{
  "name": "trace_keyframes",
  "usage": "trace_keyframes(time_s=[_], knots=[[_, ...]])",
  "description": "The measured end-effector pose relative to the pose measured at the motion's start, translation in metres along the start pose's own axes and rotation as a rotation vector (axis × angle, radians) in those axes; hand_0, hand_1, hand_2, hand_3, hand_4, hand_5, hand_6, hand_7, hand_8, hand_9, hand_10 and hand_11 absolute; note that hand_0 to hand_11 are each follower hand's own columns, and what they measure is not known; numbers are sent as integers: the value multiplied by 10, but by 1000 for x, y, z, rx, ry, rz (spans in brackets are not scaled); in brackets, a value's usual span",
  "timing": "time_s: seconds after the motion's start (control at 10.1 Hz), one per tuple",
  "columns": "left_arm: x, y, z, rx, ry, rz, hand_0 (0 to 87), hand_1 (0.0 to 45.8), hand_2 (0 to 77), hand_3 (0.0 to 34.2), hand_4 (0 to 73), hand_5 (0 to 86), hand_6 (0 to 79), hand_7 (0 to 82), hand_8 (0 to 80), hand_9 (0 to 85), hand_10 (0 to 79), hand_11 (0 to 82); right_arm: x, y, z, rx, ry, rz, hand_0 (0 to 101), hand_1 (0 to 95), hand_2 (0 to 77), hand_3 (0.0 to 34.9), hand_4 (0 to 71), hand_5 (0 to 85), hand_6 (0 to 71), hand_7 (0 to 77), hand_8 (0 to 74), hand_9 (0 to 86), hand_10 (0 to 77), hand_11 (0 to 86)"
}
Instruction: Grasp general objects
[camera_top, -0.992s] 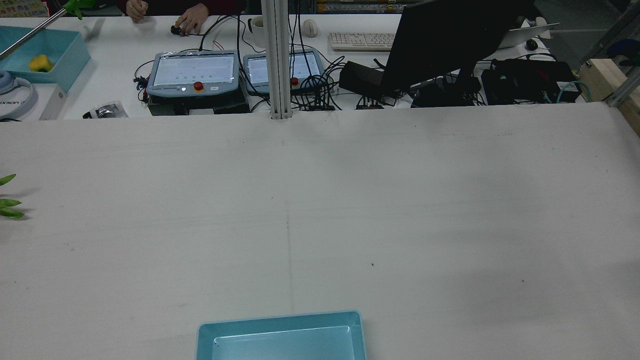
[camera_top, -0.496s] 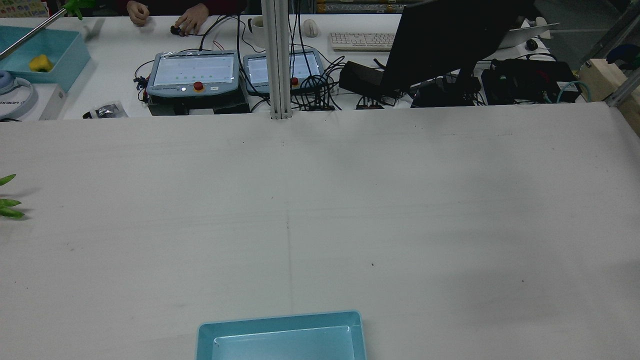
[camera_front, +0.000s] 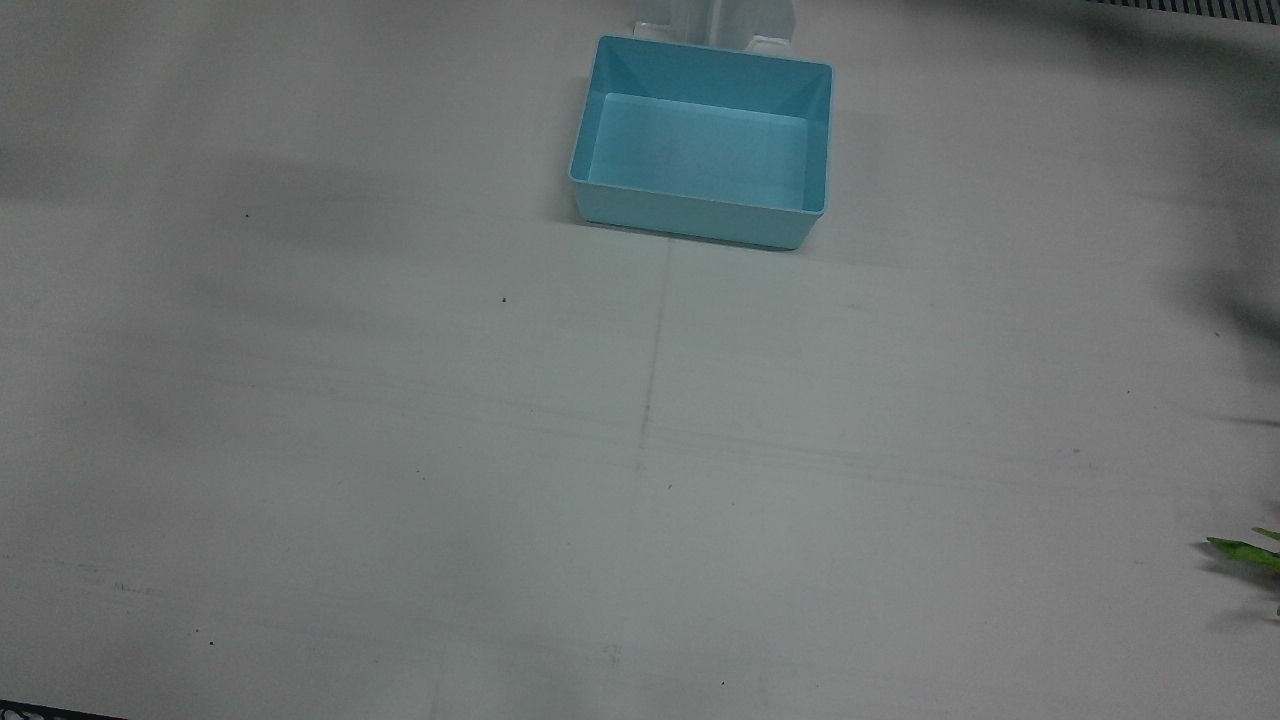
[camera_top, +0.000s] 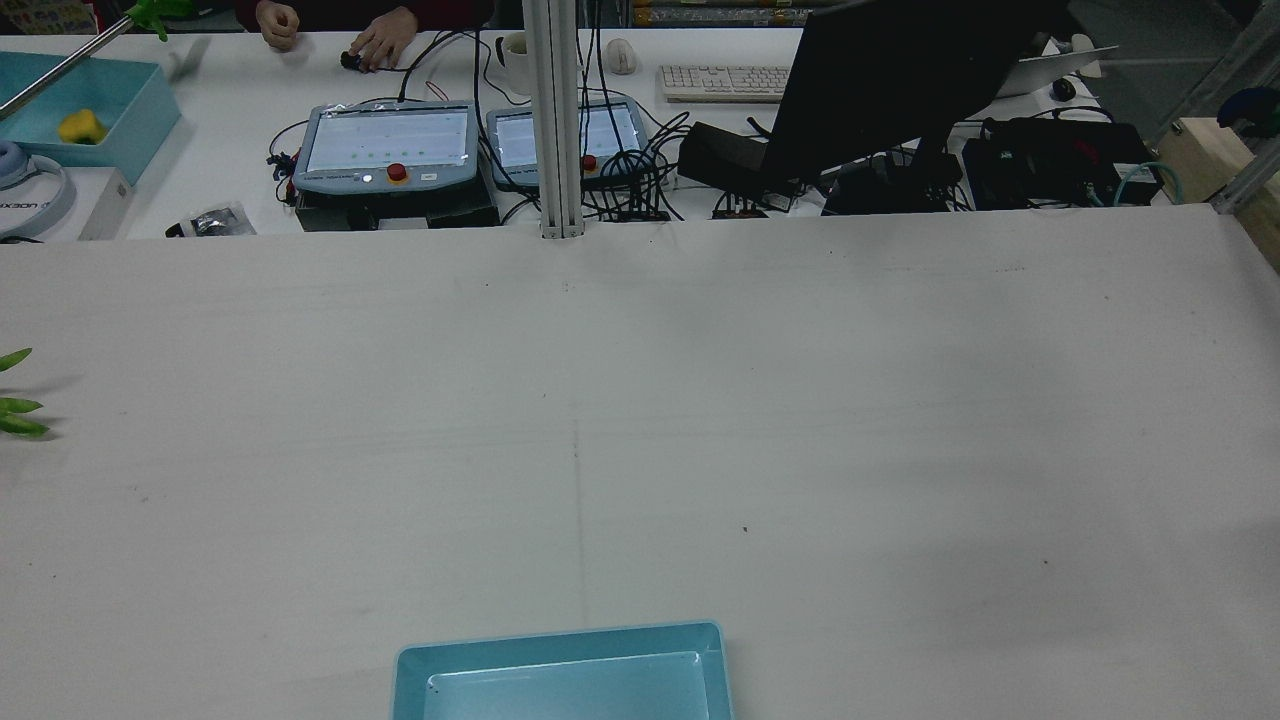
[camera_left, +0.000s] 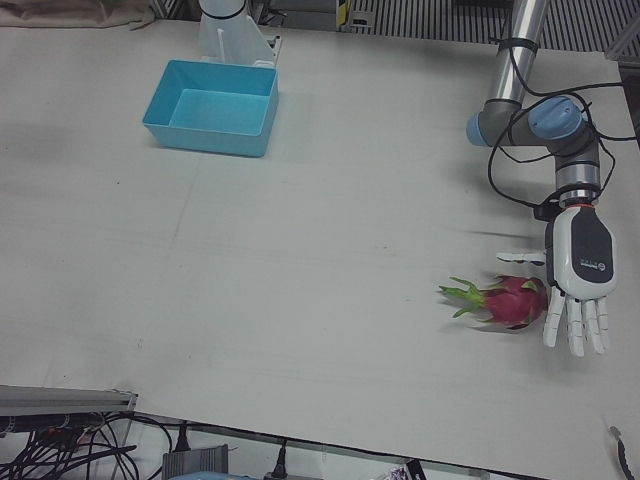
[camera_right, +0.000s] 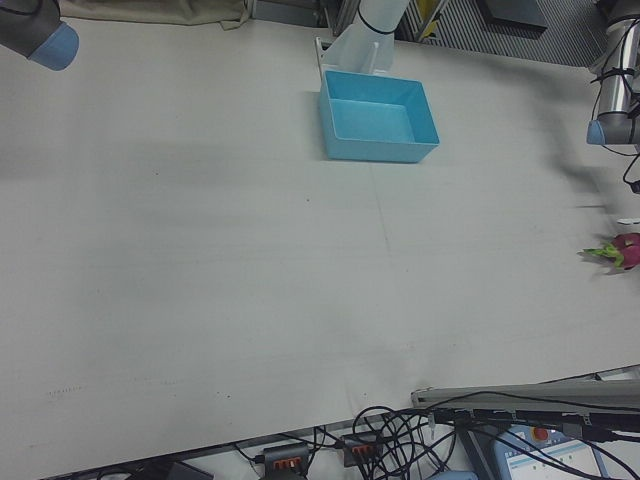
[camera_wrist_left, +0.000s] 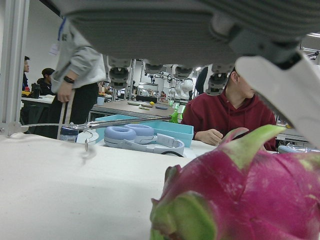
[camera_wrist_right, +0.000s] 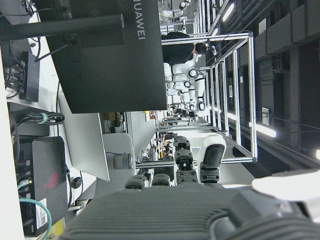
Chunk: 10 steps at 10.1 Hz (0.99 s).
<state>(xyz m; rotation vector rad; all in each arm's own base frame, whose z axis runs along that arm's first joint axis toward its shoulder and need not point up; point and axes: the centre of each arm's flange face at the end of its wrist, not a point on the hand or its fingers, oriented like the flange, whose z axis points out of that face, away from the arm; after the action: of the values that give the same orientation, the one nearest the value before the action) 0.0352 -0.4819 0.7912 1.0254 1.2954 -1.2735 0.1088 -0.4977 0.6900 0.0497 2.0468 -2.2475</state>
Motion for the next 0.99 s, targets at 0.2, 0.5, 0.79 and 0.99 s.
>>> trace_keyframes(time_s=[0.2,0.5,0.79,0.99], knots=[[3,12,6,-19,11,-3,487,0,11,34,60,22,16,27,11,11,142,22,0,0,0,1,0,0,1,60,16,0,0,742,0,0,0,16,0,11],[4,33,13,-36,14,-3,489,0,11,3,76,22,55,82,11,11,147,22,0,0,0,1,0,0,1,60,16,0,0,742,0,0,0,16,0,11],[-5,63,27,-54,-10,9,490,0,16,3,114,82,82,82,11,11,147,93,0,0,0,0,0,0,0,60,16,0,0,742,0,0,0,16,0,11],[-7,71,31,-59,-17,13,489,0,11,2,120,82,76,93,11,11,147,98,0,0,0,0,0,0,1,60,16,0,0,742,0,0,0,16,0,11]])
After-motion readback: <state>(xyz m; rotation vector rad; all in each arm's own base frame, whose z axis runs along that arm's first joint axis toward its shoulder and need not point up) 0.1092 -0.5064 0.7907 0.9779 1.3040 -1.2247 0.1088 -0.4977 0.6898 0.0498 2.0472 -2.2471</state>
